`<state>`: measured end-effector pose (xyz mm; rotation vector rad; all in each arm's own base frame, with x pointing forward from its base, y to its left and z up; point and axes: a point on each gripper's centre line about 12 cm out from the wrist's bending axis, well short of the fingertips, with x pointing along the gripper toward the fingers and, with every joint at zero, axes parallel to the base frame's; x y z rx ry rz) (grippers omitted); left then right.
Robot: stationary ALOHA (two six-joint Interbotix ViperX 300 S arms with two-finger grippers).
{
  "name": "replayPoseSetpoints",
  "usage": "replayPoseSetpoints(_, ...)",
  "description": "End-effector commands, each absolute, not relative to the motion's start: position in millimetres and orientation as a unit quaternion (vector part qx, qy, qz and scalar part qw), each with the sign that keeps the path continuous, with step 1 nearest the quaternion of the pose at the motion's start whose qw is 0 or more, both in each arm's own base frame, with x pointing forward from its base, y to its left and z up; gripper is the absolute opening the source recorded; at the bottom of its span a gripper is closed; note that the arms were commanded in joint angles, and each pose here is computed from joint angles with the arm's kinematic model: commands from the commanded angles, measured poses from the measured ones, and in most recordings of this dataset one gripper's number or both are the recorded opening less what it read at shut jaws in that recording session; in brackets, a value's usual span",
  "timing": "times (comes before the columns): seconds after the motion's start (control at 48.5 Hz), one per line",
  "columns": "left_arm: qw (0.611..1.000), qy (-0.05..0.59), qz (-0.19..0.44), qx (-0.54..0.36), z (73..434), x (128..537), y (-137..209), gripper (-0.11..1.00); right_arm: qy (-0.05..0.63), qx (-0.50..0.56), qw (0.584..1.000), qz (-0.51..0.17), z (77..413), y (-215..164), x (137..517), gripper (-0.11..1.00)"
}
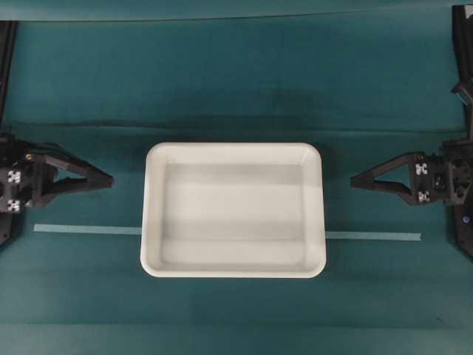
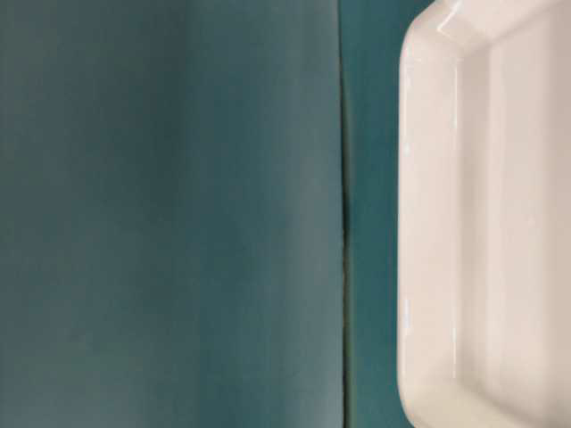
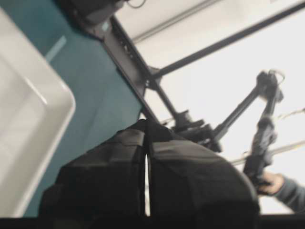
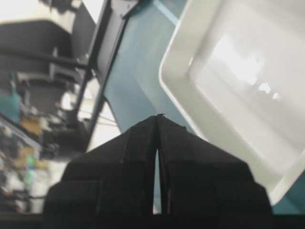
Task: Lift the white case with both hands.
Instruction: 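Move both grippers inward toward the left and right rims of the white tray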
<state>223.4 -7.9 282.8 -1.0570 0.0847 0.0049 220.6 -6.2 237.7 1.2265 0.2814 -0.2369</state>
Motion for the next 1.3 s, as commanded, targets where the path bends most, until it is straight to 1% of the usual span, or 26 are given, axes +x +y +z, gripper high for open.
replayPoseSetpoints(0.0,0.85,0.051,0.013,-0.523,281,231,-7,-0.03,0.133,0.585,0.791,-0.123,236,-10,226,0.0)
replayPoseSetpoints(0.165,0.816,0.094,0.047,-0.568,260,232,-7,-0.03,0.138,0.607,0.766,-0.159,222,-19,224,0.0)
replayPoseSetpoints(0.227,0.805,0.109,0.054,-0.58,252,231,-9,-0.03,0.145,0.604,0.766,-0.168,217,-21,225,0.0)
replayPoseSetpoints(0.372,0.797,0.135,0.068,-0.584,234,226,-11,-0.03,0.159,0.601,0.762,-0.18,207,-22,226,0.01)
replayPoseSetpoints(0.433,0.796,0.142,0.074,-0.584,231,227,-11,0.02,0.163,0.6,0.761,-0.184,205,-22,228,0.06)
replayPoseSetpoints(0.495,0.795,0.149,0.08,-0.582,227,227,-11,0.11,0.165,0.6,0.76,-0.186,204,-23,229,0.15)
replayPoseSetpoints(0.557,0.794,0.158,0.086,-0.581,224,228,-11,0.25,0.168,0.6,0.759,-0.19,201,-23,230,0.3)
replayPoseSetpoints(0.619,0.791,0.168,0.095,-0.58,220,229,-11,0.42,0.173,0.599,0.758,-0.192,199,-23,231,0.46)
replayPoseSetpoints(0.64,0.79,0.17,0.097,-0.581,220,230,-11,0.5,0.174,0.598,0.758,-0.193,199,-23,231,0.52)
replayPoseSetpoints(0.681,0.789,0.174,0.098,-0.58,218,230,-11,0.63,0.177,0.597,0.758,-0.193,198,-23,232,0.63)
replayPoseSetpoints(0.764,0.788,0.175,0.1,-0.581,216,232,-12,0.85,0.18,0.595,0.759,-0.194,196,-22,232,0.83)
replayPoseSetpoints(0.805,0.787,0.181,0.103,-0.58,212,231,-12,0.93,0.182,0.595,0.758,-0.196,195,-22,232,0.9)
replayPoseSetpoints(0.846,0.786,0.185,0.108,-0.58,208,230,-11,0.98,0.183,0.595,0.757,-0.197,194,-22,232,0.93)
replayPoseSetpoints(1.135,0.772,0.241,0.158,-0.567,163,223,-8,0.99,0.219,0.592,0.743,-0.223,168,-21,227,0.94)
replayPoseSetpoints(1.197,0.771,0.238,0.163,-0.568,154,222,-5,0.99,0.229,0.589,0.741,-0.228,161,-20,225,0.94)
replayPoseSetpoints(1.28,0.773,0.219,0.16,-0.574,149,222,0,0.99,0.235,0.586,0.741,-0.23,153,-18,224,0.94)
